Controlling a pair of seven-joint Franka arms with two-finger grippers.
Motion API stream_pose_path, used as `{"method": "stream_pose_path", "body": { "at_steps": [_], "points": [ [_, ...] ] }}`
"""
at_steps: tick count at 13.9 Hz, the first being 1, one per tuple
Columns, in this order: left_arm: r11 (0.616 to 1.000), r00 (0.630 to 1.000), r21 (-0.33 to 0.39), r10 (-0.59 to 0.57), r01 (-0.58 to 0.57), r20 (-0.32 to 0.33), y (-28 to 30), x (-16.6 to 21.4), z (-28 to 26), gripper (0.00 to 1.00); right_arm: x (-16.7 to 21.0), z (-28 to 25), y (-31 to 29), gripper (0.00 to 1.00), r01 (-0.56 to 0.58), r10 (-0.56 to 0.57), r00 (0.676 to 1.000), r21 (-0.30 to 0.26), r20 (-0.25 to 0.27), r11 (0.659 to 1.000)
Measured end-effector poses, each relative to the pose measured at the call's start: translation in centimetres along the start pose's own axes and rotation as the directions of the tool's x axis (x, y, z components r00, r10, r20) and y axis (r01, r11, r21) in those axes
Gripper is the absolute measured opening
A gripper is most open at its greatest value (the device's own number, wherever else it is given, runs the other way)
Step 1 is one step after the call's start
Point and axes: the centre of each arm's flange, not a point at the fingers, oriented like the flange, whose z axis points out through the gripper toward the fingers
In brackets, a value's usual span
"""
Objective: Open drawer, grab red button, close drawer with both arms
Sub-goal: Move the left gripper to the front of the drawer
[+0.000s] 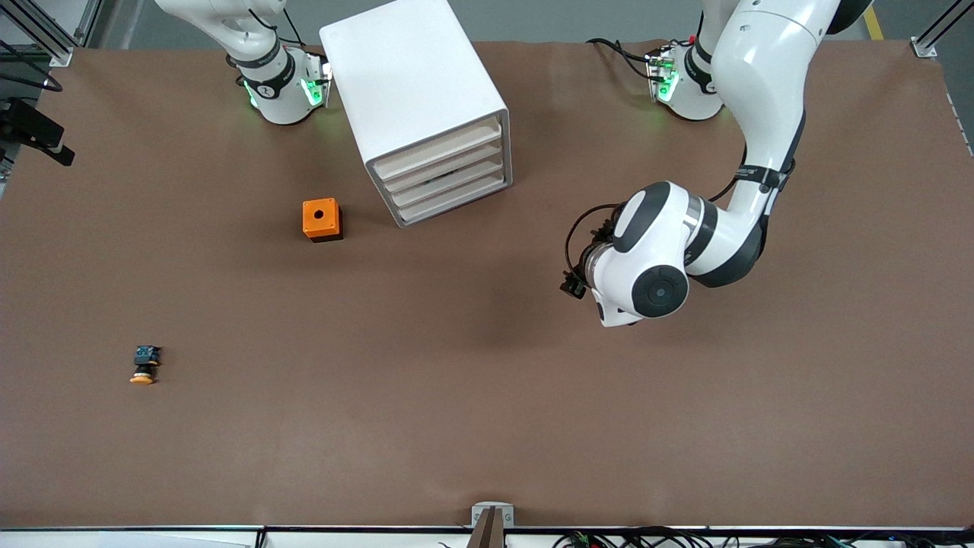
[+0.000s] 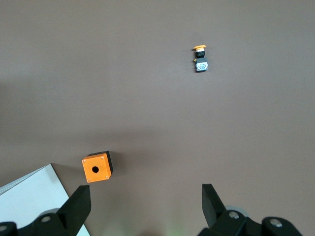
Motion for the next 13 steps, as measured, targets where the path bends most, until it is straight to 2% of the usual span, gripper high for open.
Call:
{"method": "stream_pose_path", "body": {
  "at_steps": [3, 6, 8, 10, 13],
  "points": [
    [0.988, 0.984, 0.032, -0.153, 0.15, 0.091, 0.7, -0.4, 1.4, 1.0, 0.0, 0.0, 0.0, 1.0, -0.002, 0.002, 1.0, 0.0, 0.001, 1.0],
    [0.975, 0.954, 0.086, -0.217, 0.204, 0.206, 1.5, -0.9, 3.3, 1.0, -0.1, 0.0, 0.2, 1.0, -0.008, 0.008, 1.0, 0.001, 0.004, 1.0],
    [0.962, 0.929, 0.123, -0.267, 0.243, 0.255, 2.0, -1.0, 4.4, 1.0, -0.2, 0.1, 0.2, 1.0, -0.032, 0.032, 0.999, 0.004, 0.014, 0.999],
    [0.942, 0.893, 0.173, -0.328, 0.286, 0.307, 2.5, -1.0, 5.9, 1.0, -0.3, 0.2, 0.0, 1.0, -0.05, 0.05, 0.998, 0.011, 0.025, 0.999],
    [0.915, 0.821, 0.26, -0.393, 0.307, 0.413, 3.7, -1.1, 8.7, 1.0, -0.3, 0.3, -0.3, 1.0, -0.05, 0.049, 0.998, 0.015, 0.032, 0.999]
  ]
}}
